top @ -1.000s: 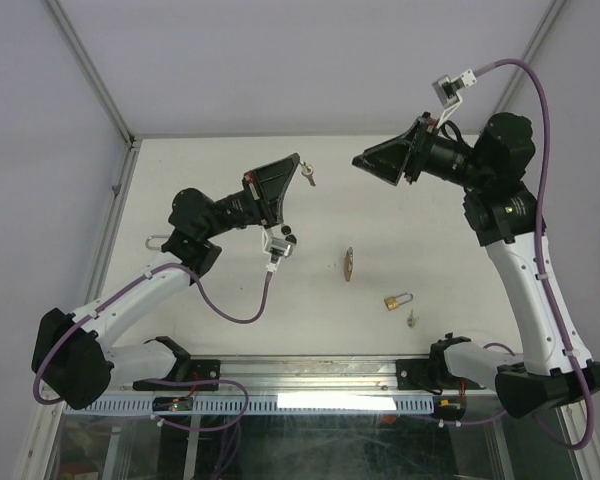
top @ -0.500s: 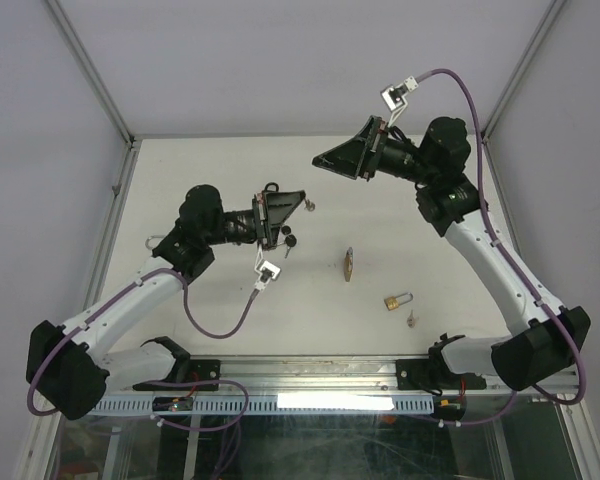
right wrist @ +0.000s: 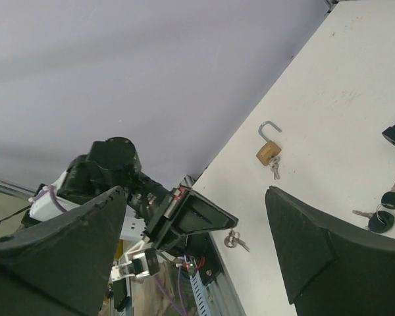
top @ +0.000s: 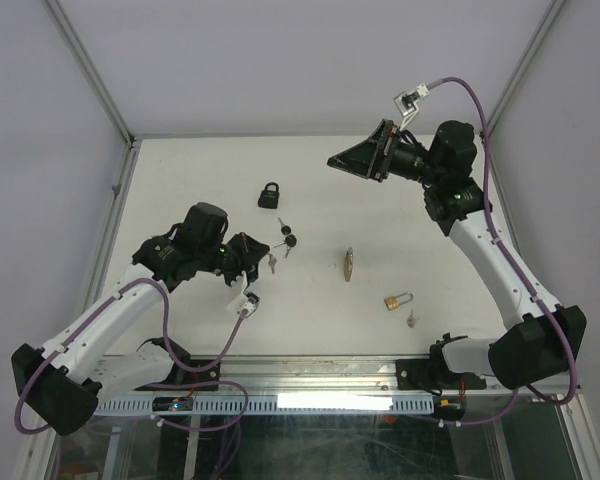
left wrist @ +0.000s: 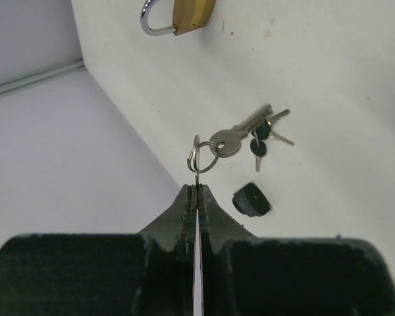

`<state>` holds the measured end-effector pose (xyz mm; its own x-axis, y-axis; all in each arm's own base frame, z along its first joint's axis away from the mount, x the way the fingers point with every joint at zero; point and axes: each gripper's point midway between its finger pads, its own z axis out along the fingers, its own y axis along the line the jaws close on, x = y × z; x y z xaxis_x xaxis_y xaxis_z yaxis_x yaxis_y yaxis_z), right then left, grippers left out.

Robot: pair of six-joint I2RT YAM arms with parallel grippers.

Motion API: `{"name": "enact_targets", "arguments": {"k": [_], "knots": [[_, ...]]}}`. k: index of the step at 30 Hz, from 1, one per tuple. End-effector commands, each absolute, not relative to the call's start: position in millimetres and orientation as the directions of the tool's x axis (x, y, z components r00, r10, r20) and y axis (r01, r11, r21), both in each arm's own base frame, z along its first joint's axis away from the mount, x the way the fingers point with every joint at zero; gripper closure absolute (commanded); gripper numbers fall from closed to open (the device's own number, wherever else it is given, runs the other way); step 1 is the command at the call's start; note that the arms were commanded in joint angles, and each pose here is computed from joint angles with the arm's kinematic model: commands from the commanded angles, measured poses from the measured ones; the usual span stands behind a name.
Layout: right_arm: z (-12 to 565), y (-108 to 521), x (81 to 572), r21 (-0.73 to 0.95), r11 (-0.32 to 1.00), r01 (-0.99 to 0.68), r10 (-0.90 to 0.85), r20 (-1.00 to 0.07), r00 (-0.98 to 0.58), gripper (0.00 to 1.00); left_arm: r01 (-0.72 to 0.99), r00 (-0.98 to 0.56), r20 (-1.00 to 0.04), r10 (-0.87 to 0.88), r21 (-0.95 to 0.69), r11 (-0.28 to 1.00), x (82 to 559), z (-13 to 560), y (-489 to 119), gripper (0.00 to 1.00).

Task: Unlock with the key

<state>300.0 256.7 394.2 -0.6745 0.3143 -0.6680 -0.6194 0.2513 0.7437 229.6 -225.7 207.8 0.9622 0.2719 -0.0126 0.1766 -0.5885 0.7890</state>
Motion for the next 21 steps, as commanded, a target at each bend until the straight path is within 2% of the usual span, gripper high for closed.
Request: {"name": "enact_targets", "arguments": {"k": [1,4,6,7,8,10,13,16,18,20,21], "knots": [[410.3,255.3,286.0,0.685,0.256,-0.683,0.295,-0.728,-0.619,0.11,-0.272,0.957,0.259,-0.132,0.637,-0.722,193.0,232.5,-214.9,1.00],[398.2,270.1,277.2,0.635,0.287,-0.717,0.224,-0.773,-0.594,0.16,-0.253,0.965,0.241,-0.106,0.736,-0.628,187.1,250.3,-230.1,1.00],[370.4,289.2,259.1,0.556,0.320,-0.767,0.084,-0.823,-0.562,0.18,-0.265,0.953,0.302,-0.010,0.822,-0.504,209.6,277.8,-249.2,1.00],[360.2,298.6,242.8,0.513,0.267,-0.816,0.004,-0.847,-0.531,0.18,-0.300,0.936,0.349,0.037,0.850,-0.432,219.1,295.1,-256.1,1.00],[355.9,304.8,219.5,0.475,0.149,-0.867,-0.067,-0.870,-0.489,0.18,-0.335,0.920,0.385,0.074,0.869,-0.363,224.0,310.6,-260.2,1.00],[353.4,303.7,190.8,0.428,-0.009,-0.904,-0.101,-0.899,-0.425,0.18,-0.390,0.899,0.429,0.093,0.877,-0.281,221.0,334.3,-262.6,1.00],[349.5,295.6,186.3,0.252,0.000,-0.968,-0.050,-0.967,-0.252,0.16,-0.425,0.895,0.444,0.046,0.879,-0.216,204.7,347.9,-265.3,1.00],[354.1,297.3,186.8,0.059,0.002,-0.998,0.038,-0.998,-0.059,0.14,-0.470,0.875,0.484,0.022,0.858,-0.207,201.2,349.8,-267.2,1.00],[349.8,300.8,192.0,0.005,0.012,-1.000,0.048,-0.999,-0.004,0.13,-0.480,0.869,0.494,0.018,0.852,-0.207,203.2,351.7,-269.3,1.00],[341.0,304.6,196.2,0.043,0.010,-0.999,0.023,-0.999,-0.043,0.13,-0.503,0.857,0.516,0.014,0.840,-0.203,204.8,355.7,-271.3,1.00],[339.9,307.4,199.0,0.013,0.003,-1.000,0.018,-1.000,-0.013,0.15,-0.516,0.848,0.529,0.015,0.833,-0.202,205.9,357.0,-271.7,1.00]]}}
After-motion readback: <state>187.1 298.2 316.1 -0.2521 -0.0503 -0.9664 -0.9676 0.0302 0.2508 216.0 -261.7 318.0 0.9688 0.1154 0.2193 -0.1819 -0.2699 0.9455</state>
